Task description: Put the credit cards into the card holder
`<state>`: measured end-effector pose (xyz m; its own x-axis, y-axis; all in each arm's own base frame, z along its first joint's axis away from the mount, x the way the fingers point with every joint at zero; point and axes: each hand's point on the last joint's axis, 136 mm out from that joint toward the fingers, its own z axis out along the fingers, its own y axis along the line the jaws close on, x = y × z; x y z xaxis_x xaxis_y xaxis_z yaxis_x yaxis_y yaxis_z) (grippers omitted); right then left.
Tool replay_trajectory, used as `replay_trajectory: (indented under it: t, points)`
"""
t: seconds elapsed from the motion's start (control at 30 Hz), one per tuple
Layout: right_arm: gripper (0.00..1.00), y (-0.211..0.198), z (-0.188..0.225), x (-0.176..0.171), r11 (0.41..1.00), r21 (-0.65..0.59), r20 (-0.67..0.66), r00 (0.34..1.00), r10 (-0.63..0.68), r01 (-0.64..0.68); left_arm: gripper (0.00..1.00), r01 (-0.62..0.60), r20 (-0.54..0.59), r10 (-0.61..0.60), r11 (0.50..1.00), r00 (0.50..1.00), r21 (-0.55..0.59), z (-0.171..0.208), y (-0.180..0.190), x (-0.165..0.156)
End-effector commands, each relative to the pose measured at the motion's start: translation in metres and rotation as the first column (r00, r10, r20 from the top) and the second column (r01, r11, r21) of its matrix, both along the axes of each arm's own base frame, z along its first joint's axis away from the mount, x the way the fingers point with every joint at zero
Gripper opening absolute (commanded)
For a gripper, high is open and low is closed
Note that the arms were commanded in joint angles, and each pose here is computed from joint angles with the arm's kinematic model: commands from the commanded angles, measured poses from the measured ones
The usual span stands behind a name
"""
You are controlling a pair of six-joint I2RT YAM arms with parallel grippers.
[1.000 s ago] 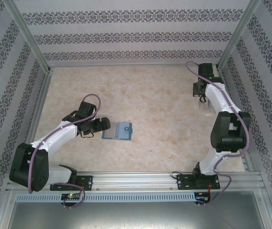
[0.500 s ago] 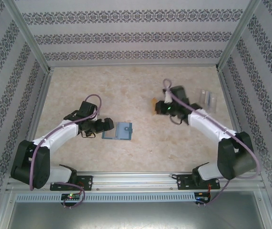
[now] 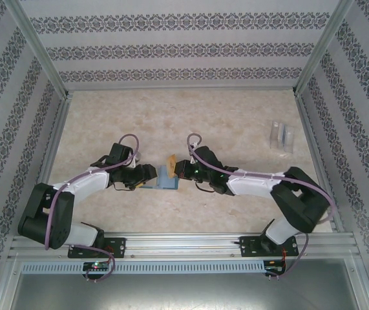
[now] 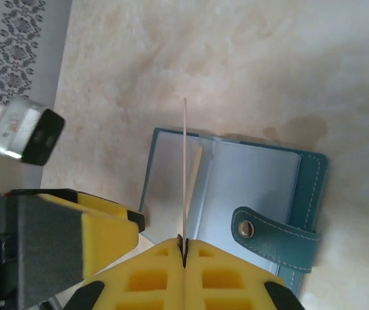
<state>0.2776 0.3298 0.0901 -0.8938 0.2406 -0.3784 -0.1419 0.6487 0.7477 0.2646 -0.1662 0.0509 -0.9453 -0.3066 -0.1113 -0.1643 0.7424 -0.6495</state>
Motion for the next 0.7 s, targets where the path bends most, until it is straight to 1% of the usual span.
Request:
replay_trajectory:
  t: [0.0,0.03,0.13,0.2,0.23,0.3,0.4,0.43,0.5,0.67]
  points:
    - [0.00,0.019,0.012,0.007,0.995,0.100,-0.003,1.000,0.007,-0.007,0.51,-0.006,0.020,0.007,0.998,1.000,-0.067,0.004,-0.009,0.002]
    - [0.00,0.020,0.008,0.007,0.995,0.099,-0.010,1.000,0.009,-0.008,0.48,-0.005,0.017,0.006,0.997,1.000,-0.071,0.003,-0.010,0.001]
    - [0.00,0.025,0.002,0.005,0.993,0.116,-0.033,0.999,0.024,-0.020,0.47,0.002,0.007,-0.002,0.997,1.000,-0.074,0.004,-0.010,-0.003]
    - [0.00,0.029,-0.004,0.002,0.993,0.111,-0.051,0.998,0.037,-0.032,0.47,0.004,0.011,-0.003,1.000,1.000,-0.017,0.006,-0.004,-0.003]
    - [0.00,0.030,-0.008,0.000,0.993,0.111,-0.066,0.997,0.036,-0.028,0.48,-0.004,0.018,0.003,1.000,1.000,0.024,0.008,0.002,-0.001]
    - [0.00,0.035,-0.013,-0.002,0.992,0.125,-0.086,0.995,0.045,-0.034,0.59,-0.018,0.027,0.015,0.996,1.000,0.084,0.013,0.011,0.002]
    - [0.00,0.041,-0.017,-0.005,0.991,0.122,-0.093,0.993,0.068,-0.057,0.67,-0.061,0.042,0.056,0.986,0.998,0.154,0.013,0.024,0.007]
    - [0.00,0.042,-0.019,-0.005,0.991,0.119,-0.096,0.993,0.068,-0.056,0.67,-0.065,0.035,0.060,0.982,0.998,0.176,0.010,0.026,0.007]
    - [0.00,0.044,-0.024,-0.006,0.991,0.124,-0.119,0.991,0.066,-0.052,0.67,-0.059,0.012,0.058,0.979,0.998,0.194,0.000,0.027,0.008]
    - [0.00,0.050,-0.029,-0.008,0.990,0.129,-0.139,0.987,0.081,-0.063,0.61,-0.040,-0.028,0.045,0.987,0.999,0.155,-0.023,0.017,0.012]
